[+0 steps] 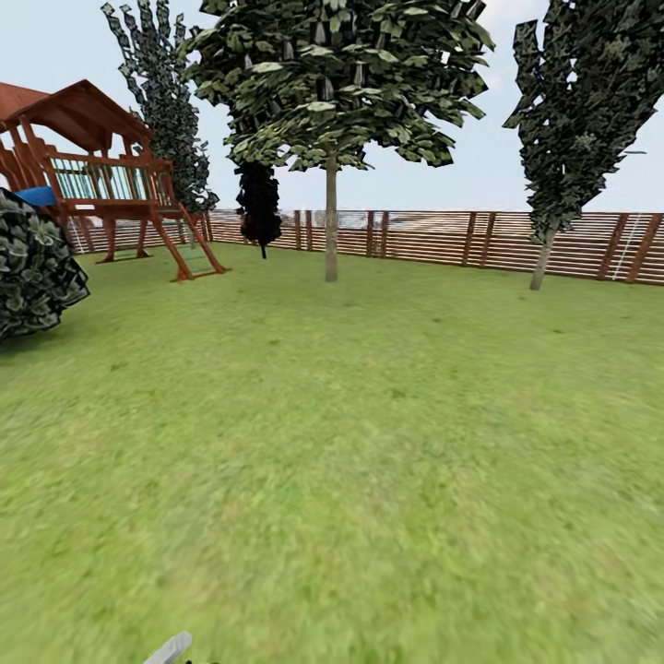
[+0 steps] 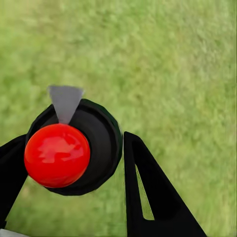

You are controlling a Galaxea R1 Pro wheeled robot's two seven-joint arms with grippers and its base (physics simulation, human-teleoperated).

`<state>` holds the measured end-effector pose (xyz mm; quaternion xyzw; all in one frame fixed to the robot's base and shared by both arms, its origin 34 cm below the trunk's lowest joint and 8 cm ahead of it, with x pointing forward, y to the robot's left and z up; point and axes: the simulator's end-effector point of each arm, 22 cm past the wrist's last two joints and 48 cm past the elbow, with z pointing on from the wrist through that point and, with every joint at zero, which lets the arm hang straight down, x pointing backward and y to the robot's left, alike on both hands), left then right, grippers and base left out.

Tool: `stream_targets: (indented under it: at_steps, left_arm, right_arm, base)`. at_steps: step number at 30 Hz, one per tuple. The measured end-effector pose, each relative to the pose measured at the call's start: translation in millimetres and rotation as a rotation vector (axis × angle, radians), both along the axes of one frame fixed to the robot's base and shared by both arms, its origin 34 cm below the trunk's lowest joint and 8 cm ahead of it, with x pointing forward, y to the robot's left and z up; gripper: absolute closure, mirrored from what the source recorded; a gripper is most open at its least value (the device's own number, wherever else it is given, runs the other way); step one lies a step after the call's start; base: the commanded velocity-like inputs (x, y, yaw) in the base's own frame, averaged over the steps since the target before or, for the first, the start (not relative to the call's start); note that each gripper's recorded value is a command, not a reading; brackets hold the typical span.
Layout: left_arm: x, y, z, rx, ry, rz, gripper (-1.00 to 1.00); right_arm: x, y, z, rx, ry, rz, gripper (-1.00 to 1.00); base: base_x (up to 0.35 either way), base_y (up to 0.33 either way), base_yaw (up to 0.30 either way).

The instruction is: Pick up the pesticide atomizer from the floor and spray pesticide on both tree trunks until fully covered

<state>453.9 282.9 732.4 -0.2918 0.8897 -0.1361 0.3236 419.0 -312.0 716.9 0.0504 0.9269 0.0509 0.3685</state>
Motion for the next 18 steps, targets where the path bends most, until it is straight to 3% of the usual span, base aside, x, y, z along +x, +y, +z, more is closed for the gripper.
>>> stream_targets:
  at_steps: [8,18]
  left_arm:
    - [-0.2,0.2,-0.1,0.001,0.001,0.000,1.00]
    - [-0.8,0.2,-0.9,0.001,0.003,0.000,1.00]
  right_arm:
    - [4.7,1.1,3.5,0.002,-0.012,0.005,-1.00]
    - [5.6,1.8,3.9,0.000,-0.013,0.008,-1.00]
  base:
    - [0.335,0.000,0.006]
    - [0.335,0.000,0.112]
